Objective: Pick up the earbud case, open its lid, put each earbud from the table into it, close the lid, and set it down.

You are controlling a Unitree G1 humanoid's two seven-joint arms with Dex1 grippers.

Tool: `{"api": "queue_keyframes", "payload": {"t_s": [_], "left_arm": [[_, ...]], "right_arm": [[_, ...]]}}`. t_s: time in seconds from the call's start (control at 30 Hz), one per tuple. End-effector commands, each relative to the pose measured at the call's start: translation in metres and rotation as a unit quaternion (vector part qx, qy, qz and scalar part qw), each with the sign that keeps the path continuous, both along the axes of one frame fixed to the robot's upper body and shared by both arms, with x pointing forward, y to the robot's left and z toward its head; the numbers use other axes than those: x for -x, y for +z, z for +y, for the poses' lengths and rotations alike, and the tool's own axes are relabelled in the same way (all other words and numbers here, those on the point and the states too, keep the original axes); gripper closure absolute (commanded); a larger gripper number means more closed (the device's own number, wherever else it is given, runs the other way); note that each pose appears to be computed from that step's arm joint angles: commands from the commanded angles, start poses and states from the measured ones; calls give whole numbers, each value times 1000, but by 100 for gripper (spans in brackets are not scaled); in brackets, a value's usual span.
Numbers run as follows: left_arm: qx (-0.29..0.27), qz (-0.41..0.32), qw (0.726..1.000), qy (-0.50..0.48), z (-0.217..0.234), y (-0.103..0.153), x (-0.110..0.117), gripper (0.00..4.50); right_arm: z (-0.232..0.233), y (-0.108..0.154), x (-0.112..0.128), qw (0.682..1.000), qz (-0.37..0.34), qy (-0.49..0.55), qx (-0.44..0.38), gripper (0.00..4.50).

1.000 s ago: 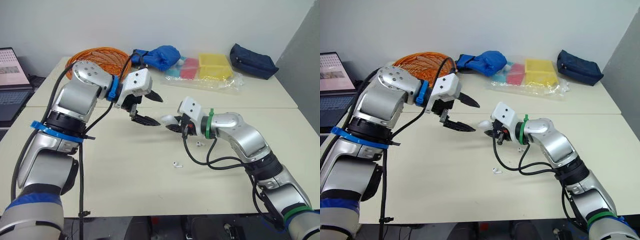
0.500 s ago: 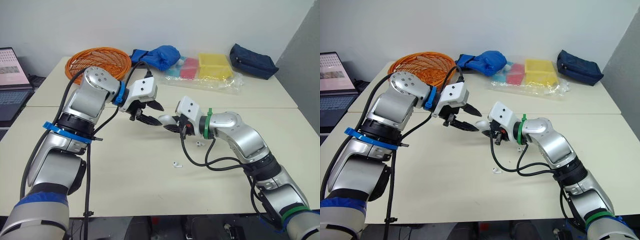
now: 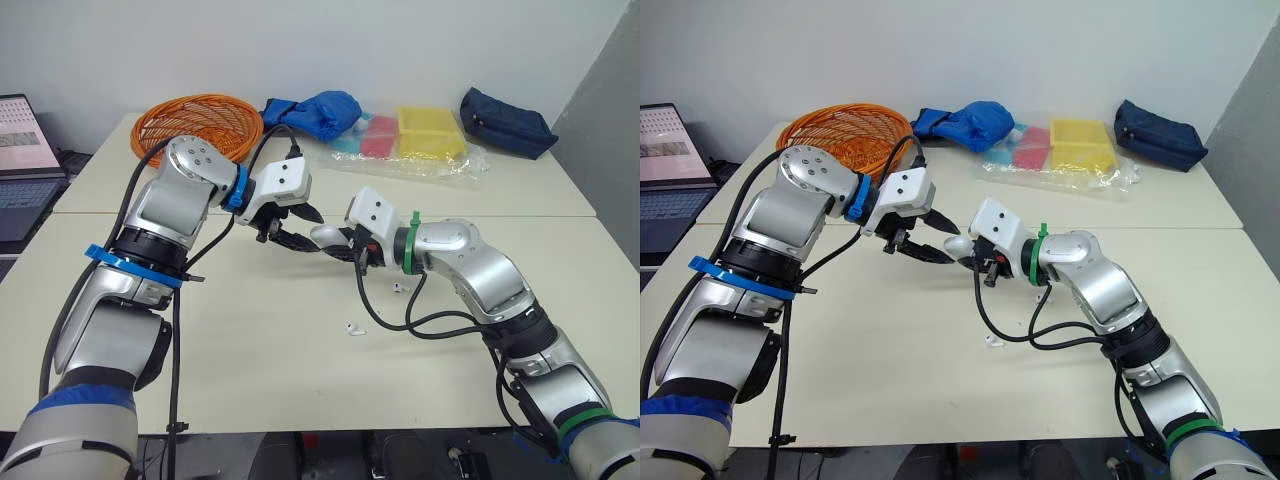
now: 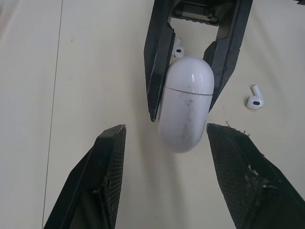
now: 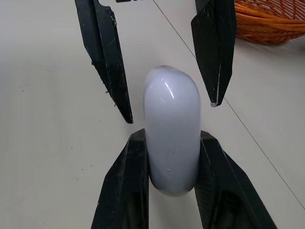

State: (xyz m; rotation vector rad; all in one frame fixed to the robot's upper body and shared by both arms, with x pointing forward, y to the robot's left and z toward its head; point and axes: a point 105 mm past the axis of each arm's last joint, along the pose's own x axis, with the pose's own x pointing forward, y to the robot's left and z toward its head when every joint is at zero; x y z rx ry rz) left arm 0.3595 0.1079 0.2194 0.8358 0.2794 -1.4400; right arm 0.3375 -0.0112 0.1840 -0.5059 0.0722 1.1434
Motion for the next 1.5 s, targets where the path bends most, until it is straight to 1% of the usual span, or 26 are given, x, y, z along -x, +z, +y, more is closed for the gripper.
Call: {"api": "queue_keyframes", "payload": {"t_s": [0.03, 0.47, 0.63, 0.83, 1.2, 1.3, 1.4, 1.43, 1.47, 1.5], "left_arm": [[10, -20, 1000, -6, -1, 12, 0, 173], [20, -20, 999, -20, -12, 13, 3, 173], [17, -28, 999, -22, -13, 18, 1, 173], [8, -31, 999, -23, -12, 17, 1, 173], [11, -33, 999, -27, -13, 19, 1, 173], [7, -28, 999, -30, -13, 16, 3, 229], [5, -25, 999, -33, -13, 14, 4, 319], [5, -25, 999, -33, -13, 14, 4, 355], [5, -25, 999, -32, -13, 13, 4, 375], [4, -24, 999, -32, -12, 12, 4, 374]], "right_arm": [[1, 19, 0, 999, -30, 7, -12, 365], [1, 20, 2, 999, -33, 9, -10, 365], [0, 18, 2, 999, -34, 9, -3, 365], [-1, 16, 2, 999, -32, 8, -1, 365], [-4, 15, 1, 999, -32, 4, 1, 365], [-4, 15, 1, 1000, -31, 3, -1, 365], [-4, 18, 0, 1000, -31, 2, -6, 365], [-4, 19, 1, 999, -31, 2, -6, 365], [-3, 19, 1, 999, -31, 3, -7, 365], [-3, 20, 1, 999, -32, 3, -7, 365]]}}
